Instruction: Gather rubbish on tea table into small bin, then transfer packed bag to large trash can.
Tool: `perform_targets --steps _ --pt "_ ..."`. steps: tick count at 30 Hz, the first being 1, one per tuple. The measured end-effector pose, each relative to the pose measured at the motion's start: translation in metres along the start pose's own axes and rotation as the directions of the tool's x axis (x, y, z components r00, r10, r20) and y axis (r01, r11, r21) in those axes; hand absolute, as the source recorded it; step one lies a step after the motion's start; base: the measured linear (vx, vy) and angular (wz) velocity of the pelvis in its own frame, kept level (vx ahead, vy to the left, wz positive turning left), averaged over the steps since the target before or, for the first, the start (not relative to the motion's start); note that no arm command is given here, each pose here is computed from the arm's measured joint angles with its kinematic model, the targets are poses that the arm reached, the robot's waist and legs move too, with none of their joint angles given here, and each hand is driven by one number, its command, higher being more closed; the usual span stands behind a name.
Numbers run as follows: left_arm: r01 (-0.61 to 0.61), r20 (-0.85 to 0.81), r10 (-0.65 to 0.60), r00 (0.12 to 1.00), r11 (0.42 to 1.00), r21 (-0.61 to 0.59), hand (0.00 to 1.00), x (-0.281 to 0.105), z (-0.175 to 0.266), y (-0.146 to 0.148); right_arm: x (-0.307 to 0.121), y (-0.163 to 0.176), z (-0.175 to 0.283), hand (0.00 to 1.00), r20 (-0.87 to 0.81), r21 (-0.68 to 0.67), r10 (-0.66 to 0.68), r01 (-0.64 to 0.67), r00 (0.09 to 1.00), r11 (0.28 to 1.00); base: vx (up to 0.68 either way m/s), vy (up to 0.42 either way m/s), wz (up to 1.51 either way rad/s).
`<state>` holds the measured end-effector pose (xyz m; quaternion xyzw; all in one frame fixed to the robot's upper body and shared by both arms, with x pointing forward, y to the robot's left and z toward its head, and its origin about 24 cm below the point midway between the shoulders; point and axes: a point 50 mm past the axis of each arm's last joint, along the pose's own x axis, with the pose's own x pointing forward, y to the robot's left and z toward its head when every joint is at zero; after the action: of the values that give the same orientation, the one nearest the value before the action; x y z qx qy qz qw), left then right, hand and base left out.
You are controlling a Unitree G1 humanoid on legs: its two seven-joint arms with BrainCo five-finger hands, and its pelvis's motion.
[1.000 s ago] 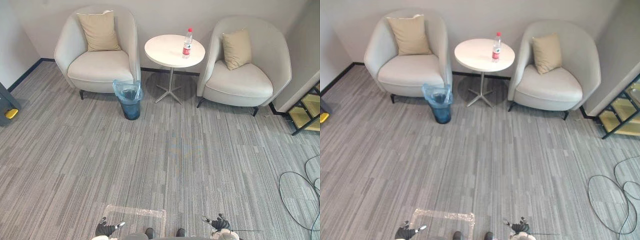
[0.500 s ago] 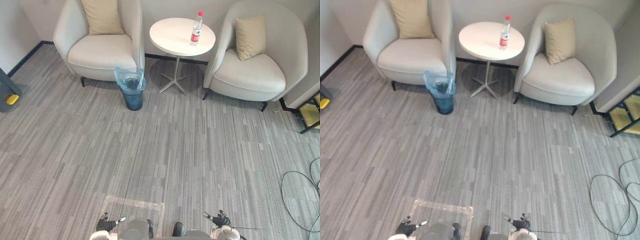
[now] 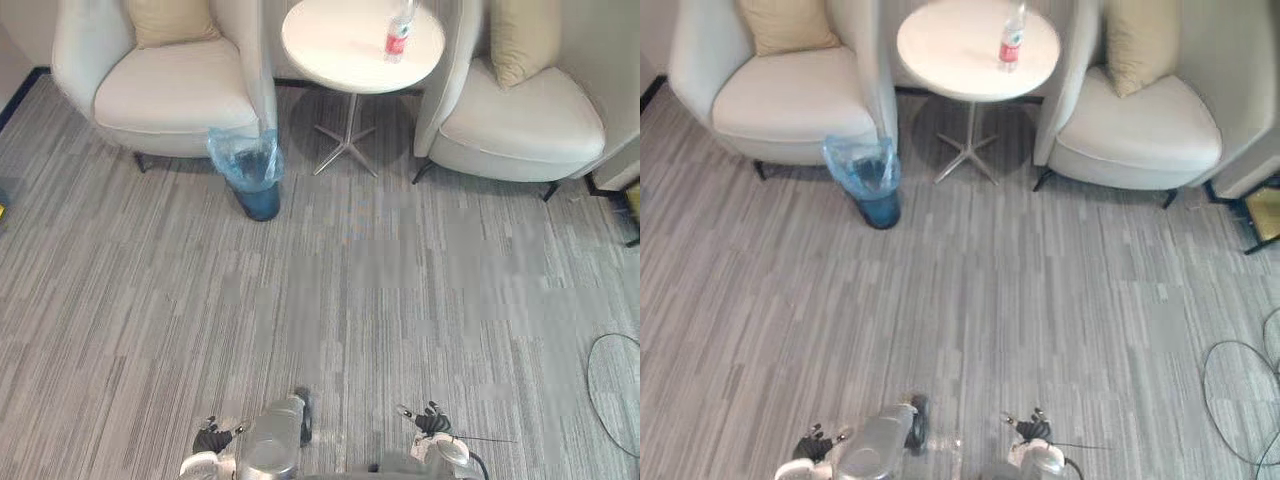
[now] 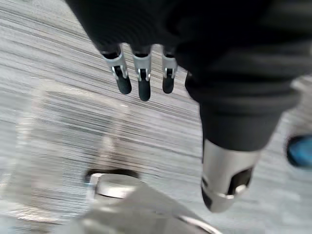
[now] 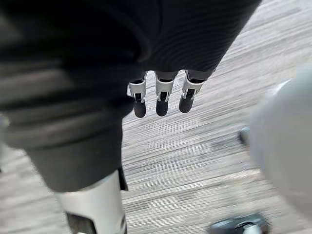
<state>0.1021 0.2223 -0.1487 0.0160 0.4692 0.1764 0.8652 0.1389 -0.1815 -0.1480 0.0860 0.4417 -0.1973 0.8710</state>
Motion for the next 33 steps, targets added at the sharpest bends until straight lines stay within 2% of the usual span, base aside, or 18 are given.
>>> perform_targets --steps 4,11,12,17,21,28,33 --pt "0.004 0.014 -0.004 1.0 1.0 0.0 0.0 0.001 0.004 -0.002 0.001 0.004 0.015 0.0 0.067 -0.019 0.022 -0.021 0.997 1.0 0.43 -0.03 -0.15" --pt "-0.019 0.012 0.019 1.0 1.0 0.008 0.0 0.001 0.002 0.009 0.002 0.006 0.017 0.0 0.072 -0.073 0.042 -0.037 0.996 0.997 0.41 -0.164 0.38" --pt "0.005 -0.004 -0.005 1.0 1.0 -0.008 0.0 0.0 -0.001 -0.004 0.006 0.001 0.029 0.0 0.1 -0.094 0.039 -0.03 0.994 0.995 0.41 -0.214 0.18" --pt "0.019 0.002 -0.019 1.0 0.999 -0.042 0.0 0.001 0.004 -0.013 0.006 -0.009 0.024 0.0 0.074 -0.054 -0.003 0.007 0.997 0.999 0.42 -0.227 0.45" --pt "0.012 0.044 -0.01 0.999 0.999 -0.044 0.0 0.003 0.015 -0.006 0.005 0.004 0.019 0.0 0.047 -0.033 0.038 -0.036 0.998 0.999 0.41 -0.117 0.3" --pt "0.04 0.065 -0.037 0.997 0.998 -0.045 0.0 0.004 0.021 -0.011 0.006 0.019 0.031 0.0 0.08 0.003 0.076 -0.076 0.994 0.997 0.39 0.081 -0.18" --pt "0.029 -0.012 -0.03 0.999 0.997 -0.077 0.0 -0.001 -0.003 -0.009 0.002 0.026 0.02 0.0 0.053 -0.018 0.111 -0.11 0.992 0.994 0.32 0.178 -0.5"
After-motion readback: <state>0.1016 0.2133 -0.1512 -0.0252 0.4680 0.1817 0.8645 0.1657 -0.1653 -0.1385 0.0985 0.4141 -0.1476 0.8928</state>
